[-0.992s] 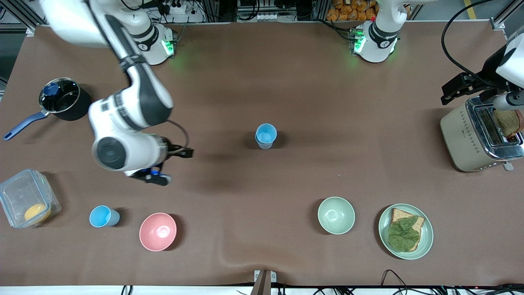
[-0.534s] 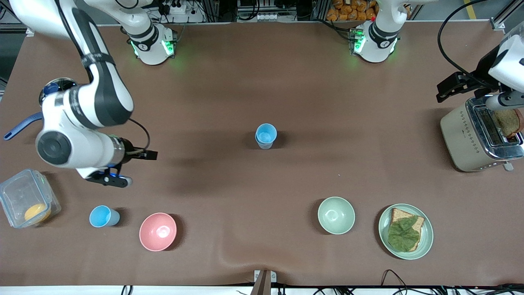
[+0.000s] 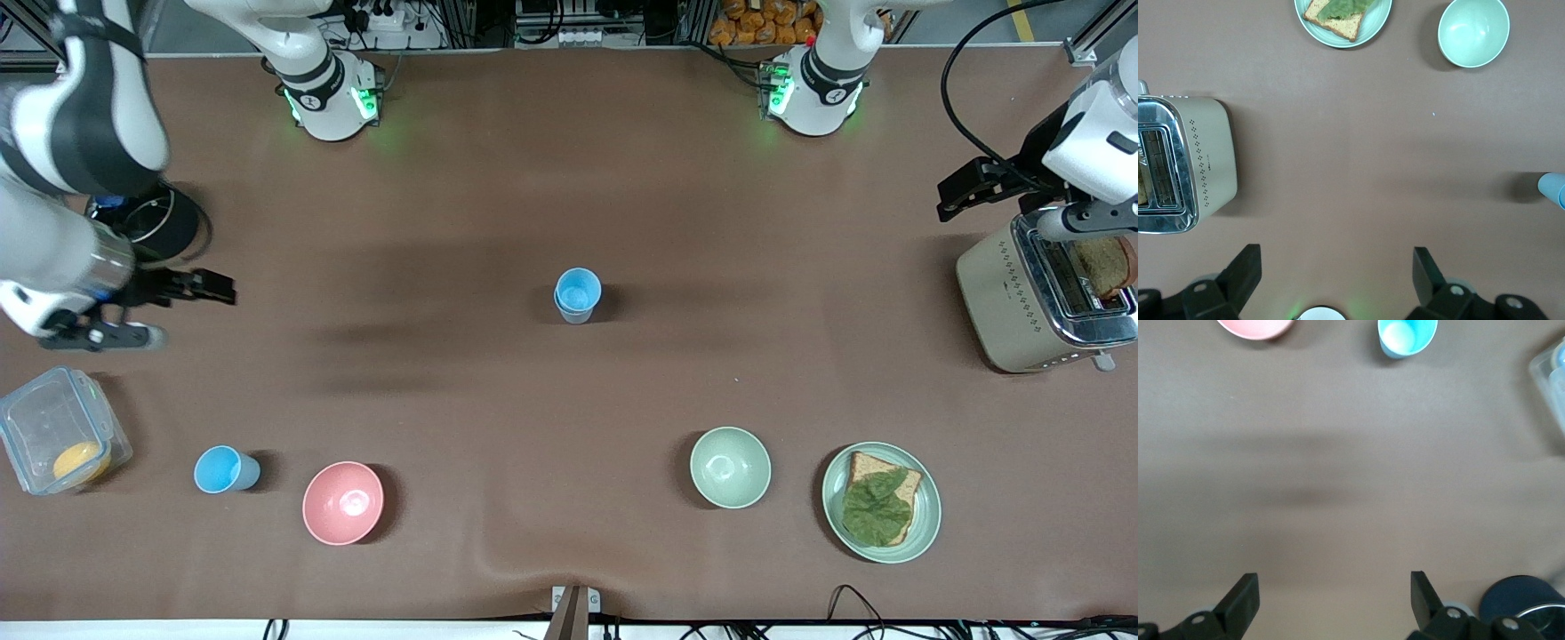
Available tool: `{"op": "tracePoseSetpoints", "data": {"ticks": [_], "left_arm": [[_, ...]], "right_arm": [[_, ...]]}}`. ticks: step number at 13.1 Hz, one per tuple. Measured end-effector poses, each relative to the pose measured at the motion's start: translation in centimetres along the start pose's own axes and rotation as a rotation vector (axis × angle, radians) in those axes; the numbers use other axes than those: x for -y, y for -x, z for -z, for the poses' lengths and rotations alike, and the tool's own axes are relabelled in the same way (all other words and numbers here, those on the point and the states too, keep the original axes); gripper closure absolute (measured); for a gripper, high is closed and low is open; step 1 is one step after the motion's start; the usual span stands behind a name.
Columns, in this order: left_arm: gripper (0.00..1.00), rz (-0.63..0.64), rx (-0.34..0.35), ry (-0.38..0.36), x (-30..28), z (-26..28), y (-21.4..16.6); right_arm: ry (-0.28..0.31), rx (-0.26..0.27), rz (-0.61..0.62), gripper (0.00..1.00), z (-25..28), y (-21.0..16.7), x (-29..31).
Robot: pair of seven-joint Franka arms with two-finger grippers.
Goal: Stack blue cups with both arms
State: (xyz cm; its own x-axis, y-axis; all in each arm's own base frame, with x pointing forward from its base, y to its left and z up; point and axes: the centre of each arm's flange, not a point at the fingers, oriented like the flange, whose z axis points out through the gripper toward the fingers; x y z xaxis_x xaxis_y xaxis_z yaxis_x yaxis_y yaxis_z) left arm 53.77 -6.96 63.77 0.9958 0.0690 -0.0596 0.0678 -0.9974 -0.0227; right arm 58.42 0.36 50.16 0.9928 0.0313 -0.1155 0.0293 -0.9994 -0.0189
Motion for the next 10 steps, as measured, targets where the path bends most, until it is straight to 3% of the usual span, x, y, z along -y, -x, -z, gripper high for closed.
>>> {"op": "tracePoseSetpoints", "data": {"ticks": [5,10], "left_arm": [[0.00,0.001,-0.004,0.001,0.1,0.2,0.1],[0.00,0.001,-0.005,0.001,0.1,0.2,0.1]], "right_arm": [[0.002,0.001,0.021,0.00,8.0,2.9,1.2],[0.000,-0.011,-0.018,0.00,9.4,3.2,-1.0]]}}
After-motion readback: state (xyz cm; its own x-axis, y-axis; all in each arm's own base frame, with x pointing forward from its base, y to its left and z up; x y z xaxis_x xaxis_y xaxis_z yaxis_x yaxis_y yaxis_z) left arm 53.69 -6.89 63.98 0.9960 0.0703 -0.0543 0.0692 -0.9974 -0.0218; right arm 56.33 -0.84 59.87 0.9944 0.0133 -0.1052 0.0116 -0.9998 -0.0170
